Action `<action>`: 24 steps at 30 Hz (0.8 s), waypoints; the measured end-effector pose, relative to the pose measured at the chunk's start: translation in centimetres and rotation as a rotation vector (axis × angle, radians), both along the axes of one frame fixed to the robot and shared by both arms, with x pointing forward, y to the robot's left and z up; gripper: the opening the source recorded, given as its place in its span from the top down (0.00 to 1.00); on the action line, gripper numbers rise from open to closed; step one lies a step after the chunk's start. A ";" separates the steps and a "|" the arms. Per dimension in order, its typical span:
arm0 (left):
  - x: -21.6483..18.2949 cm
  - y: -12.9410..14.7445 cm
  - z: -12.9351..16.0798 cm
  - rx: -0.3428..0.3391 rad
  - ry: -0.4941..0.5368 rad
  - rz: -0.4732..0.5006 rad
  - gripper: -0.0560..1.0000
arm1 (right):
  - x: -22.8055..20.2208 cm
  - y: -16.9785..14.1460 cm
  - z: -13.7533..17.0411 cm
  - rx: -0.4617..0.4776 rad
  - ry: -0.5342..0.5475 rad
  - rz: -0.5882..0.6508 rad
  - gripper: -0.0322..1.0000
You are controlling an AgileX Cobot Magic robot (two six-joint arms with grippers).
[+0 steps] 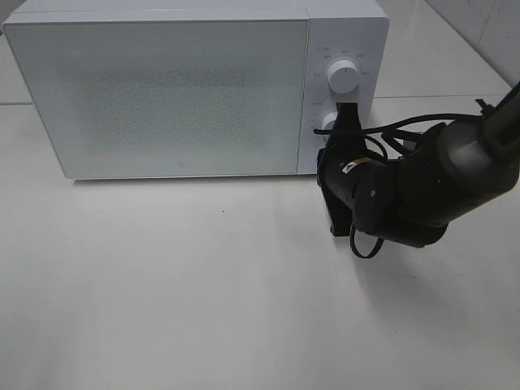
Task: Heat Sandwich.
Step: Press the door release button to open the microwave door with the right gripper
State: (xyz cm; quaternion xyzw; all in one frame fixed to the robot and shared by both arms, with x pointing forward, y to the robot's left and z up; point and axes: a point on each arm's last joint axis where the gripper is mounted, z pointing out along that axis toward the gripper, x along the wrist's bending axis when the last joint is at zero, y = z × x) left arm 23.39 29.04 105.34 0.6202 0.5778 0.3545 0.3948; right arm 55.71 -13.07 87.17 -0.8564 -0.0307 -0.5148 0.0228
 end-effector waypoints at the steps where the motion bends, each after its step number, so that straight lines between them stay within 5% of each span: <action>1: 0.0 0.0 0.0 0.000 0.000 0.000 0.01 | 0.1 -0.1 -0.2 -0.003 0.006 0.000 0.96; 24: 0.0 0.0 0.0 0.001 0.000 0.001 0.01 | 2.4 -0.8 -2.1 -0.008 0.019 -0.041 0.96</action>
